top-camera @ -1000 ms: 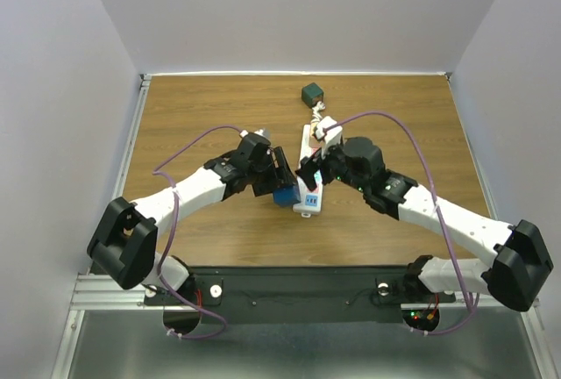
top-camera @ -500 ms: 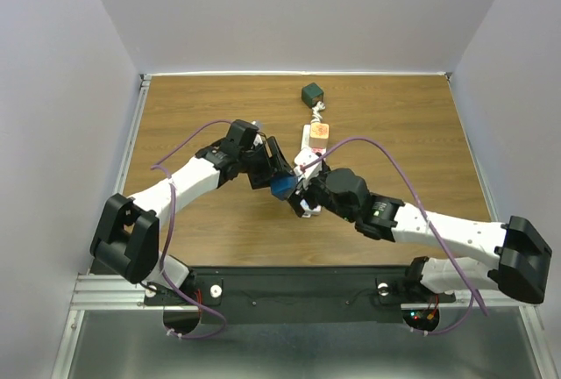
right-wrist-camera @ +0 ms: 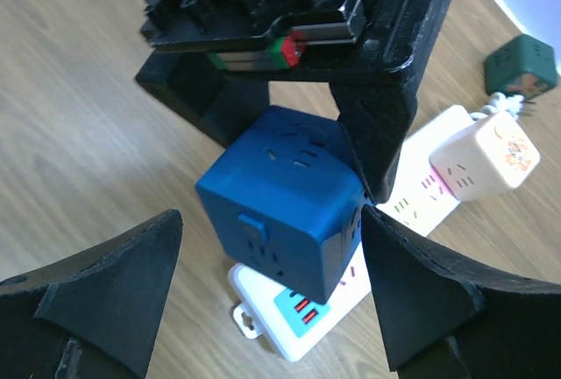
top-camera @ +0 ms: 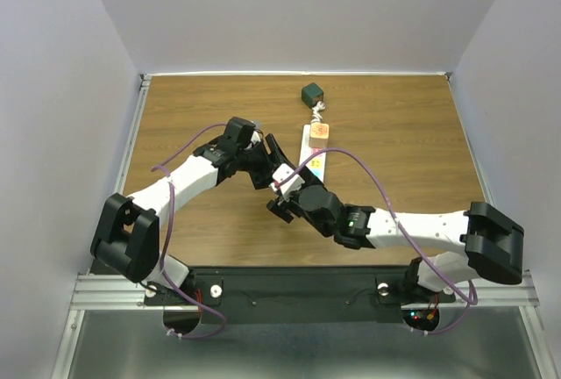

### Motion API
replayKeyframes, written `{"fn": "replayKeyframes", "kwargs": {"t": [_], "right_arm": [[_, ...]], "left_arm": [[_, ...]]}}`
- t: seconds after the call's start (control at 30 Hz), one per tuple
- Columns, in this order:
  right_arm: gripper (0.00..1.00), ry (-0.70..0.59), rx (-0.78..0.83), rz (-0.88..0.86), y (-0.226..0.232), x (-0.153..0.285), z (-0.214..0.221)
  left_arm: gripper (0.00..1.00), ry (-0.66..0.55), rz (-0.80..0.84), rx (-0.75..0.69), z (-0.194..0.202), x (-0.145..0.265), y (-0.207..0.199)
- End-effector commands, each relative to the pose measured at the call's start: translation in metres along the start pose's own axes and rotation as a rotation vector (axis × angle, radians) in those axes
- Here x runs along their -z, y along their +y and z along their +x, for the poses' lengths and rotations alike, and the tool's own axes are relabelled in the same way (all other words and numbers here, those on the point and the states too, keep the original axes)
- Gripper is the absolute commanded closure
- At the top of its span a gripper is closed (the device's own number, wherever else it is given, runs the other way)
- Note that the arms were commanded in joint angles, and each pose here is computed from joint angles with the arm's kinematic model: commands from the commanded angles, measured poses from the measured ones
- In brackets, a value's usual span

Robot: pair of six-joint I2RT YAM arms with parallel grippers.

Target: Insert the plug

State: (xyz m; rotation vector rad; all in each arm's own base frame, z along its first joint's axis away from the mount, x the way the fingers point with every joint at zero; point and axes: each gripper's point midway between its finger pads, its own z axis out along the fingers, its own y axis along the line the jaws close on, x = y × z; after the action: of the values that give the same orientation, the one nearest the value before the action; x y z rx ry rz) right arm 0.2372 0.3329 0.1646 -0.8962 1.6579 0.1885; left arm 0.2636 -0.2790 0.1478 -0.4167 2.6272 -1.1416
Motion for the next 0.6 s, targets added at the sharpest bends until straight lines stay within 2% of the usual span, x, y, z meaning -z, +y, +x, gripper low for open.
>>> {"fn": "replayKeyframes", "kwargs": {"t": [0.0, 0.57], "right_arm": [[0.13, -0.082, -0.041, 0.111, -0.015, -0.004, -0.035], [0.17, 0.010, 0.014, 0.251, -0.020, -0.013, -0.003]], "left_arm": [[1.00, 0.011, 0.106, 0.018, 0.001, 0.013, -0.030], [1.00, 0.038, 0.190, 0.100, 0.014, 0.027, -0.039]]}}
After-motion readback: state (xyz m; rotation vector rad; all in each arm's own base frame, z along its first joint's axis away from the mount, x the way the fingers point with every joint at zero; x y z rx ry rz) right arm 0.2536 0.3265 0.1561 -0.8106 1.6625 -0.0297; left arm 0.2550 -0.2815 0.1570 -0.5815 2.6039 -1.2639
